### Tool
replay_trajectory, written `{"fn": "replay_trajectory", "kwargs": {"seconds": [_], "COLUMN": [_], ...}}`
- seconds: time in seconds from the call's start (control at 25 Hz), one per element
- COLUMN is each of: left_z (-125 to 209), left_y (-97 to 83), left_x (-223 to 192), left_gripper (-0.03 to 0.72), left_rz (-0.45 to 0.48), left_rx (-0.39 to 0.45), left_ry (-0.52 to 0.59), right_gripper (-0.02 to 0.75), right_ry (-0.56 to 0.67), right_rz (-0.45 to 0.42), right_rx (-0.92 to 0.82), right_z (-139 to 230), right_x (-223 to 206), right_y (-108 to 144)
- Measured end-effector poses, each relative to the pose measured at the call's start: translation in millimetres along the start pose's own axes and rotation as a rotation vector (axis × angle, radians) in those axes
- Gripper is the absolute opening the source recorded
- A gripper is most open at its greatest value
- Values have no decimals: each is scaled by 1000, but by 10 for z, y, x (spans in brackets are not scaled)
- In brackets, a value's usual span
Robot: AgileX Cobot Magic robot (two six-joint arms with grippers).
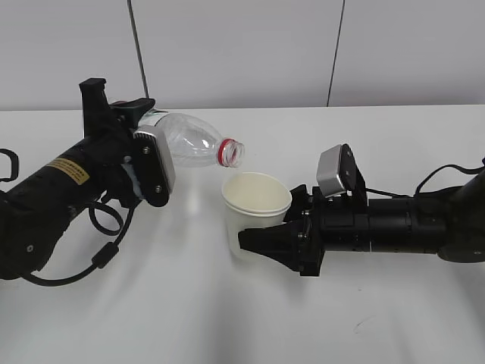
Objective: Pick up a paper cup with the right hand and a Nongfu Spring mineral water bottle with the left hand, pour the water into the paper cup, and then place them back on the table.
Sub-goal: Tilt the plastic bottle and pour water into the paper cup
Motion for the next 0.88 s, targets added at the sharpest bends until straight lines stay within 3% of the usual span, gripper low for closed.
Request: {"fn": "replay_trajectory", "kwargs": {"seconds": [0.88], "left_z": [37], "left_y": [16], "left_x": [1], "left_gripper": [334], "left_rz": [-11], "left_rx": [-55], "left_ry": [27], "right_gripper": [511], "right_ry": [0], "right_rz": [-1], "right_rx": [12], "right_z": [1], "right_x": [0], "right_y": [2]}}
Point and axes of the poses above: a point on each arm's last joint axis where the gripper is mounted, x pointing back along that axis away from the gripper, y along the wrist's bending axis when the last joint is at zero, z = x × y, the point moved 5 cm from there along -x, pointing out along that axis toward the gripper, and after that the axes turned 13 degrees about x, right-handed, at the moved point
